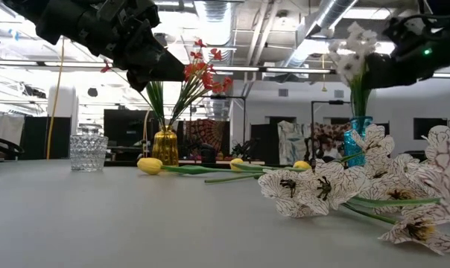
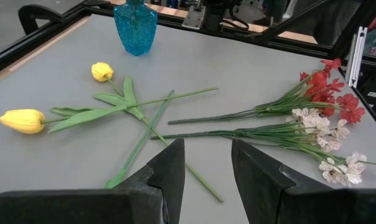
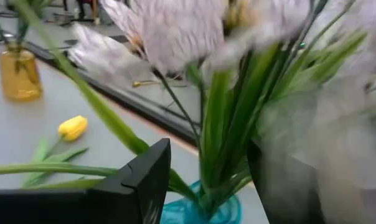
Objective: Sort flowers into vase by color
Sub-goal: Put the top white flowers into the blue vase, then put the middle yellow tulip into the transparent vase
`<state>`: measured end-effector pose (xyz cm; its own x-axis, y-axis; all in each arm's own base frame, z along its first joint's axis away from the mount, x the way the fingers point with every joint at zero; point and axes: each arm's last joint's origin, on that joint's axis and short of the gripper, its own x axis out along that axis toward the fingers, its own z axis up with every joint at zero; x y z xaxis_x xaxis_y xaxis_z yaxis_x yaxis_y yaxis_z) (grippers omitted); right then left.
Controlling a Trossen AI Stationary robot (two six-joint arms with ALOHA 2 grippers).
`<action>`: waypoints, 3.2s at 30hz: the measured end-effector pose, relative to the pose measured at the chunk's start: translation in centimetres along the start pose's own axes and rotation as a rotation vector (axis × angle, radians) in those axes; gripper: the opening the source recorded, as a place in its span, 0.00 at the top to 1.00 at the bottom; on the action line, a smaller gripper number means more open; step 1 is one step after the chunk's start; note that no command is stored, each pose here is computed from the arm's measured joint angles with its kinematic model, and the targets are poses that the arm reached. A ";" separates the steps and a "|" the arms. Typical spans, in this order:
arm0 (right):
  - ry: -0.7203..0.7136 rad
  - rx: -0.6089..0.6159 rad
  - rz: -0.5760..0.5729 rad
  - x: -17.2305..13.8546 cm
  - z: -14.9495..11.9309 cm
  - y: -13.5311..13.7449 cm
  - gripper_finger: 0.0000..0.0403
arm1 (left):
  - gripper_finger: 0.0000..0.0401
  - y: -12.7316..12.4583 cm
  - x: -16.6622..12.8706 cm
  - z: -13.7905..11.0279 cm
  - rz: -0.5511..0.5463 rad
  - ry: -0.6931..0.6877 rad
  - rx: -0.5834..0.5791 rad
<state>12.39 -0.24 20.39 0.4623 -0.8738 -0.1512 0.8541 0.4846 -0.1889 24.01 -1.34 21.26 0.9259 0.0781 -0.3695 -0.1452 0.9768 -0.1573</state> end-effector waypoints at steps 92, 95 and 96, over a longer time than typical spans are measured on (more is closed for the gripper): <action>0.591 0.123 0.794 -1.8 5.9 2.2 0.51 | 0.70 0.0 0.0 0.0 -0.004 0.001 0.004; 0.605 0.114 0.794 -1.2 5.6 4.1 0.51 | 0.70 0.0 0.0 0.0 -0.004 0.001 0.003; 0.612 0.108 0.790 -1.0 5.4 4.8 0.51 | 0.70 0.0 0.0 0.0 -0.004 0.001 0.003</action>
<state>17.36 2.70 24.90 0.7295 -0.1173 -0.6738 0.3868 0.8833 0.2651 24.01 -1.35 21.25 0.9261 0.0741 -0.3700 -0.1404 0.9778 -0.1556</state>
